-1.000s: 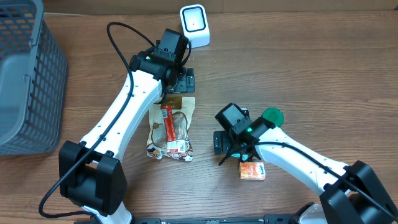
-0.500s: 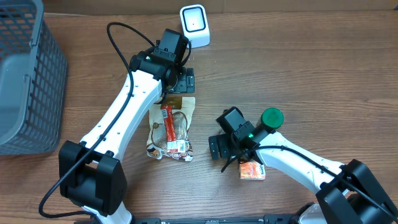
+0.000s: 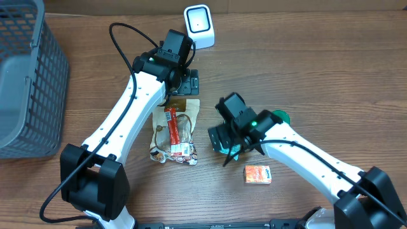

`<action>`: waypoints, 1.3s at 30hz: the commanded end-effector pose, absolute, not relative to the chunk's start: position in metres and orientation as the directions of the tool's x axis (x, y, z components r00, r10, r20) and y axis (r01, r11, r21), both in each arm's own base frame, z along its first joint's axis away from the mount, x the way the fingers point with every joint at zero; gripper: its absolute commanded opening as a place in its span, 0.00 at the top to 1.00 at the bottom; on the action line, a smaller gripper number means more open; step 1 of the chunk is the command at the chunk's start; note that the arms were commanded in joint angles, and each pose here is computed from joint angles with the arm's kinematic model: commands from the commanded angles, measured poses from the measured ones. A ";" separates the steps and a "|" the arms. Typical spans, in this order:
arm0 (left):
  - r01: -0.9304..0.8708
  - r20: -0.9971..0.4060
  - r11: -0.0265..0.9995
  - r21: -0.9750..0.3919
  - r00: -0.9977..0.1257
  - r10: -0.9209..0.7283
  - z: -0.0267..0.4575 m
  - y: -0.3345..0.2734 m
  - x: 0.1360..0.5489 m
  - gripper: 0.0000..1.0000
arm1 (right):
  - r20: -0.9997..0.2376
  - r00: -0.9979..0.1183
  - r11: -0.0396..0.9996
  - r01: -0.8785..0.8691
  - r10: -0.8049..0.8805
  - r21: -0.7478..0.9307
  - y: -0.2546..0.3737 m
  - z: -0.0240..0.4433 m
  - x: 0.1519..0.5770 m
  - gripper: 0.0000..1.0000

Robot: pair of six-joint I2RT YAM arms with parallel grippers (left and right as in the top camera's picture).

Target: Scan the item barcode

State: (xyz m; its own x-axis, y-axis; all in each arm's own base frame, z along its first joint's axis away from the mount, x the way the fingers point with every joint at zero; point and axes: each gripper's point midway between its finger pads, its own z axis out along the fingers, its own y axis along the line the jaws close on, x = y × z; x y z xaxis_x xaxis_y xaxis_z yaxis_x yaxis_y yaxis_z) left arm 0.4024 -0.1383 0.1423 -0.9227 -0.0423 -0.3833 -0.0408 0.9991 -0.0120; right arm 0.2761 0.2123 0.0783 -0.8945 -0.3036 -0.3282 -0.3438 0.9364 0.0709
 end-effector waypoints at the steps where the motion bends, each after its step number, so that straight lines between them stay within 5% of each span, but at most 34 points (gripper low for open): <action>1: -0.019 -0.420 1.000 -0.014 -0.907 -0.023 0.158 -0.139 0.407 0.00 | -0.359 -0.926 0.976 -0.173 -0.116 0.131 0.218 0.098 0.290 0.00; 4: -0.018 -0.420 1.000 -0.014 -0.907 -0.022 0.158 -0.139 0.407 0.00 | -0.325 -0.945 0.983 -0.021 0.040 0.183 0.217 0.095 0.287 0.07; 8: -0.018 -0.420 1.000 -0.014 -0.907 -0.022 0.157 -0.139 0.407 0.00 | -0.290 -0.957 0.992 -0.028 0.009 0.123 0.208 0.087 0.276 0.12; 21: -0.018 -0.420 1.000 -0.014 -0.907 -0.022 0.157 -0.139 0.407 0.00 | -0.145 -0.989 0.999 -0.016 -0.012 0.029 0.203 0.031 0.266 0.07; 28: -0.018 -0.420 1.000 -0.014 -0.907 -0.022 0.157 -0.139 0.407 0.00 | -0.174 -0.981 0.995 0.093 0.087 -0.025 0.184 0.024 0.279 0.05; 39: -0.218 -0.468 0.976 0.018 -0.864 -0.184 0.162 -0.067 0.432 0.00 | -0.025 -0.980 0.960 0.188 0.197 0.208 0.190 0.024 0.289 0.03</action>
State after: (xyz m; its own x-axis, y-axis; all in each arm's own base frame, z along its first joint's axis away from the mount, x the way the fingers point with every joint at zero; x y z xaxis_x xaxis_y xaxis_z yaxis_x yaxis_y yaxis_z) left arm 0.4186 -0.1057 0.1463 -0.8988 -0.1027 -0.4261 -0.1241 0.9920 0.0226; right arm 0.2932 0.1738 0.0225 -0.9746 0.2148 -0.0632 0.2047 0.9691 0.1374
